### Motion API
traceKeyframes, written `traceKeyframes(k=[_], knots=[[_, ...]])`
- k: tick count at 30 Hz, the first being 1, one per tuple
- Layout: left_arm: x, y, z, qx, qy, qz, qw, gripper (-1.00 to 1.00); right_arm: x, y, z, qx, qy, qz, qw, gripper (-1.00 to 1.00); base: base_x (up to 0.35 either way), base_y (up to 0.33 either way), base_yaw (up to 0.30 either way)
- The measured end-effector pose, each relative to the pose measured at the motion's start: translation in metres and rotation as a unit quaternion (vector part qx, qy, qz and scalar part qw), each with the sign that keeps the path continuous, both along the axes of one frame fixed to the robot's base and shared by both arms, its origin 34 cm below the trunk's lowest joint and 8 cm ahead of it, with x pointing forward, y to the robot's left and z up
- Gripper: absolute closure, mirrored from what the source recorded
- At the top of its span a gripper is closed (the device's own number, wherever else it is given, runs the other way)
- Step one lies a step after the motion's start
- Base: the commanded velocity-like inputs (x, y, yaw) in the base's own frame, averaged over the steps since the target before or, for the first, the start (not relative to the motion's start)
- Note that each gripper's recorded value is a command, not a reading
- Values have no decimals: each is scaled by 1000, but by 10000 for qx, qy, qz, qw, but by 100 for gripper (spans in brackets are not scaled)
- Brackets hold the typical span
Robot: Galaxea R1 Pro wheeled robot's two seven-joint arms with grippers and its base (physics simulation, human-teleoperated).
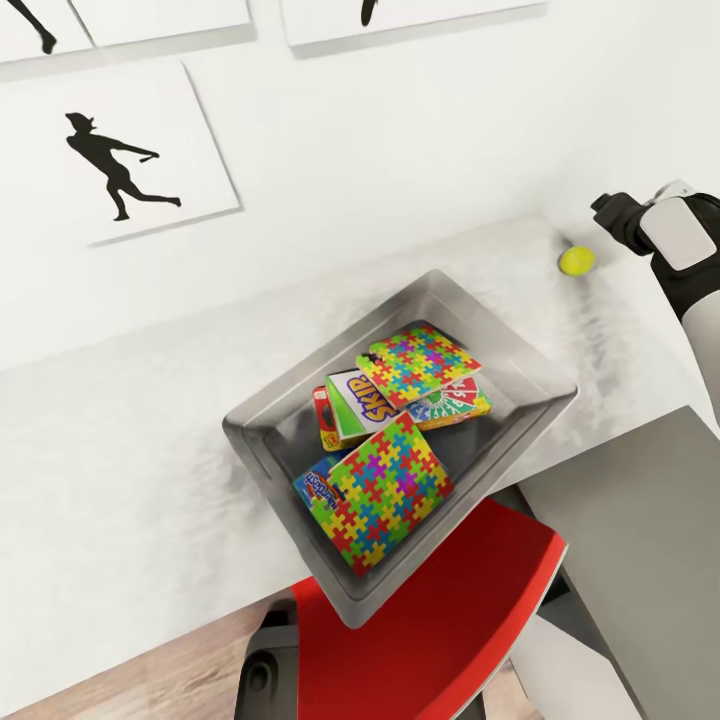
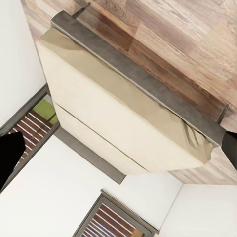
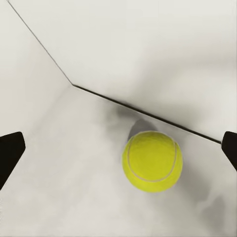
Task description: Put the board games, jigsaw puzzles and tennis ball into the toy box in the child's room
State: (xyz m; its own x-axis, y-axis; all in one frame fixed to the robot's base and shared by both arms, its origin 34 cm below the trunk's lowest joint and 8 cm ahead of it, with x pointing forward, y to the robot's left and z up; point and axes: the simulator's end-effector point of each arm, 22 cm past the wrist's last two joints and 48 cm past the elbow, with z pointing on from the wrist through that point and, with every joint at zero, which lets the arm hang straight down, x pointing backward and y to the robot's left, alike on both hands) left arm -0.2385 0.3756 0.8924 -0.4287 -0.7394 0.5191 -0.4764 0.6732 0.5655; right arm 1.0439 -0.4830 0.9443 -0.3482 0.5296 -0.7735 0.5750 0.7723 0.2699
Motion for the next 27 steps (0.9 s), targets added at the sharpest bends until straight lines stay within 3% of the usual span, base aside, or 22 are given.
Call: traceKeyframes(k=[27], knots=[[2,0,4,-10,107,8,9999,-100,-2,1,-36,41,177,27,9998,-100,0,0,0]])
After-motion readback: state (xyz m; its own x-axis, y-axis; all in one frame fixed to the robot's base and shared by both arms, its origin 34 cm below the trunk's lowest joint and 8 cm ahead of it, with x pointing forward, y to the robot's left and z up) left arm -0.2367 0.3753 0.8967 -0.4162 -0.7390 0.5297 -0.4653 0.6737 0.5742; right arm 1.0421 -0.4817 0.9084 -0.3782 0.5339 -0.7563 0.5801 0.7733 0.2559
